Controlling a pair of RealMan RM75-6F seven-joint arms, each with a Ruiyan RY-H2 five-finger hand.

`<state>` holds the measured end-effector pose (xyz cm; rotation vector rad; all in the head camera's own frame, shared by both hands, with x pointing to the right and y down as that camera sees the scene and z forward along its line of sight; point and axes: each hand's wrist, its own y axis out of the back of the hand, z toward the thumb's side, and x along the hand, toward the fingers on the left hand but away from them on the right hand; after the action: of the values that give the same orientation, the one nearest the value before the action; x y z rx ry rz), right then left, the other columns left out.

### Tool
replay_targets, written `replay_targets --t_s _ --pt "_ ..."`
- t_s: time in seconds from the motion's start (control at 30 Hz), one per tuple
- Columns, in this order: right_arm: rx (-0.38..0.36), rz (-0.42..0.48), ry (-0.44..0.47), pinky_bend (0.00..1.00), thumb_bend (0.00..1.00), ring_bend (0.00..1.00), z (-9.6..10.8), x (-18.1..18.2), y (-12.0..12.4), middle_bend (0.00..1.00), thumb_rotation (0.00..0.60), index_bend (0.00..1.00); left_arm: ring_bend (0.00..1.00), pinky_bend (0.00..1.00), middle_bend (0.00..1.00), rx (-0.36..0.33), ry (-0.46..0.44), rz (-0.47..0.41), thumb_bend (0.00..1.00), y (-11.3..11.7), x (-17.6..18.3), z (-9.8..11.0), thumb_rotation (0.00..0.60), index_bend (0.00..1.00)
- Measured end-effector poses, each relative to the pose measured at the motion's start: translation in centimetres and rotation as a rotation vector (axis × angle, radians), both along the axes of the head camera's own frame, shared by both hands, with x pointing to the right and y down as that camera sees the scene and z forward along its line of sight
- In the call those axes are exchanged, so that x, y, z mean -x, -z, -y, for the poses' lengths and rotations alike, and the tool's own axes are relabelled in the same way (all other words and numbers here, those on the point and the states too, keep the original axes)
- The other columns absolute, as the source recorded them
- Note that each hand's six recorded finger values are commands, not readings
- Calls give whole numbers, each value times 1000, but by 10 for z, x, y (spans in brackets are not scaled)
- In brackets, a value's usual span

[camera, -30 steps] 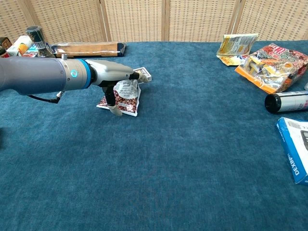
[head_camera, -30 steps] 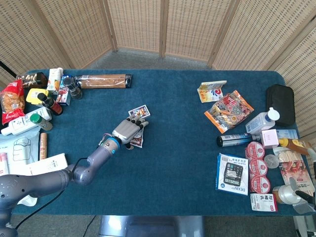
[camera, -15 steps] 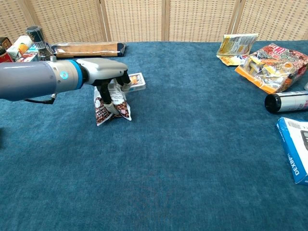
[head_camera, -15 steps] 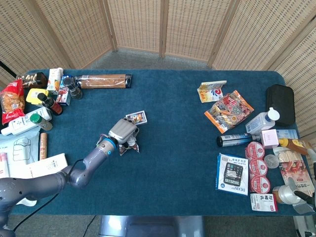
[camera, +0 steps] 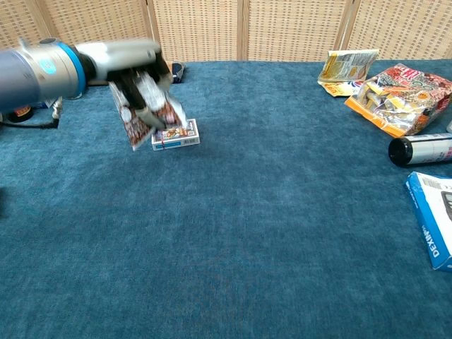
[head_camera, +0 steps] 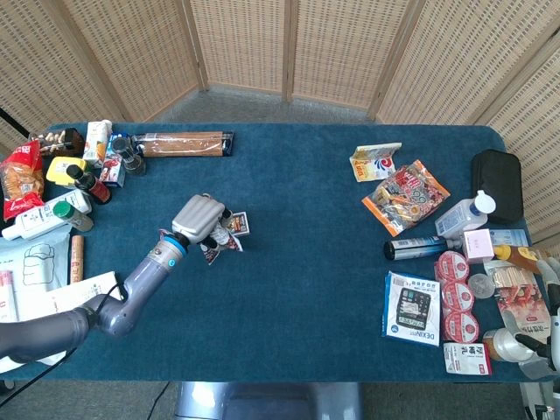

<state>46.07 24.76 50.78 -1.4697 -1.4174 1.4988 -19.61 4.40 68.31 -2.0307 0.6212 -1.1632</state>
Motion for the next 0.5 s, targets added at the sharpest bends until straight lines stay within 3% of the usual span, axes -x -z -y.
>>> replay_targets --t_s 0.2,0.5 --pt "5 18 5 0 322 0 0 1 -5 0 595 0 1000 362 919 -69 61 -78 169 45 11 23 600 778" --pt "27 71 15 0 323 0 0 7 -27 0 596 0 1000 359 904 -230 158 -223 163 131 23 56 600 763"
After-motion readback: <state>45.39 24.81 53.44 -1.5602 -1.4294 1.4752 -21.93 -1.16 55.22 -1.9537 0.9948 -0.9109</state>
